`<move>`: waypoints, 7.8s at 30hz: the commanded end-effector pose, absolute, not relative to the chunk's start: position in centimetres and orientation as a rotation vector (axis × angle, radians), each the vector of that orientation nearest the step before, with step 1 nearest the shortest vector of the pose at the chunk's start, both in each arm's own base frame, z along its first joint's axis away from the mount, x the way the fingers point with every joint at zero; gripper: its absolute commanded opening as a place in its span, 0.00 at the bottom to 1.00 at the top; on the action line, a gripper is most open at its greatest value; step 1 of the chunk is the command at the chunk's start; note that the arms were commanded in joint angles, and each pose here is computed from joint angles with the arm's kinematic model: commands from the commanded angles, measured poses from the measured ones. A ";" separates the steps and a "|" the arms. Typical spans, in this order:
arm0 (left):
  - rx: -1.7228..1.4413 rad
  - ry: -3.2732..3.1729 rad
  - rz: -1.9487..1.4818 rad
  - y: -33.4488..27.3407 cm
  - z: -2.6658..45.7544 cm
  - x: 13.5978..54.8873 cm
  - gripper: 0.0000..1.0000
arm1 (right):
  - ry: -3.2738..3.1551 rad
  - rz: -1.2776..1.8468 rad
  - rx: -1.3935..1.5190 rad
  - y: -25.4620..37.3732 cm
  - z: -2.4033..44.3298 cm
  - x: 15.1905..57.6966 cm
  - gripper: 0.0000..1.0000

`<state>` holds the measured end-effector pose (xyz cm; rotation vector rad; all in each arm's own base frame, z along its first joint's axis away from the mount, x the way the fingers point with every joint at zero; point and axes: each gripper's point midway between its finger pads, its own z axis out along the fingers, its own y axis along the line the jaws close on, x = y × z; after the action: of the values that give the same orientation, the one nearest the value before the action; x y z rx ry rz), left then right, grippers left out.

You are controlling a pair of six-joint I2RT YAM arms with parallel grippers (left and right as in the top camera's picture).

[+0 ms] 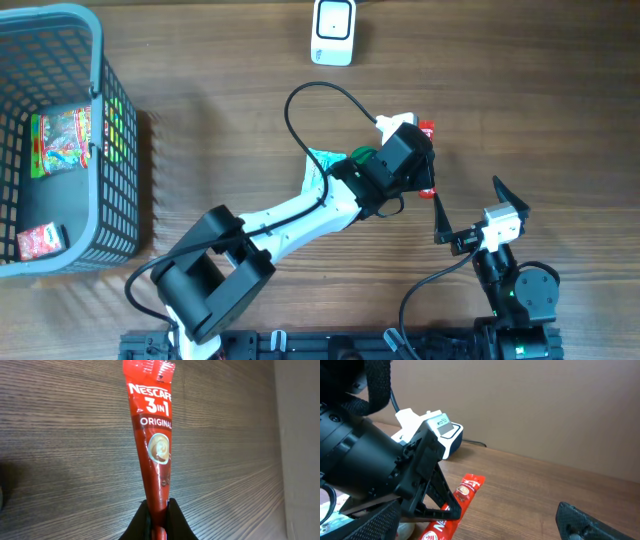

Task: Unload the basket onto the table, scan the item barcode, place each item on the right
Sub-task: 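Carry the Nescafe stick with the left gripper and drop it right of the jar, then reach the left gripper into the basket and grasp the Haribo bag, then carry the Haribo bag with the left gripper and set it left of the wipes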

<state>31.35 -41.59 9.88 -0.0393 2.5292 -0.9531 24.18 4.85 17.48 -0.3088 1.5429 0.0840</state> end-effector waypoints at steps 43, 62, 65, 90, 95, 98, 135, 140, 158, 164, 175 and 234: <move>-0.156 2.264 -0.766 -30.7 23.3 38.0 0.22 | 1.535 0.065 -0.307 4.7 17.6 24.2 1.00; -0.905 1.433 0.056 7.0 44.7 24.9 1.00 | 1.536 0.065 -0.307 4.7 17.6 24.2 1.00; -1.048 1.356 0.100 10.5 44.3 24.0 1.00 | 1.536 0.065 -0.307 4.7 17.6 24.2 1.00; -2.022 1.549 -0.108 27.4 11.9 37.1 1.00 | 1.536 0.065 -0.307 4.7 17.6 24.2 1.00; -2.067 1.509 -0.129 28.0 8.9 38.6 0.99 | 1.536 0.065 -0.307 4.7 17.6 24.2 1.00; -2.080 1.518 -0.140 27.4 7.2 39.6 1.00 | 1.536 0.065 -0.307 4.7 17.6 24.2 1.00; -1.775 1.457 -0.226 26.2 23.3 39.6 0.04 | 1.536 0.065 -0.307 4.7 17.6 24.2 1.00; -1.764 1.417 -0.173 25.0 27.2 36.0 0.04 | 1.536 0.065 -0.307 4.7 17.6 24.2 1.00; -2.135 1.833 0.131 25.8 8.6 33.4 0.99 | 1.536 0.065 -0.307 4.7 17.6 24.2 1.00; -2.168 1.907 0.191 26.0 4.7 33.2 1.00 | 1.536 0.065 -0.307 4.7 17.6 24.2 0.99; -2.038 2.098 0.277 26.6 1.8 33.2 0.96 | 1.536 0.065 -0.307 4.7 17.6 24.2 1.00; -0.759 2.775 0.190 -10.4 13.5 36.0 0.04 | 1.536 0.065 -0.307 4.7 17.6 24.2 1.00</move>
<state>37.23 -9.86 17.76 -0.7548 2.7465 0.1400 24.18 4.85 17.47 -0.3088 1.5433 0.0840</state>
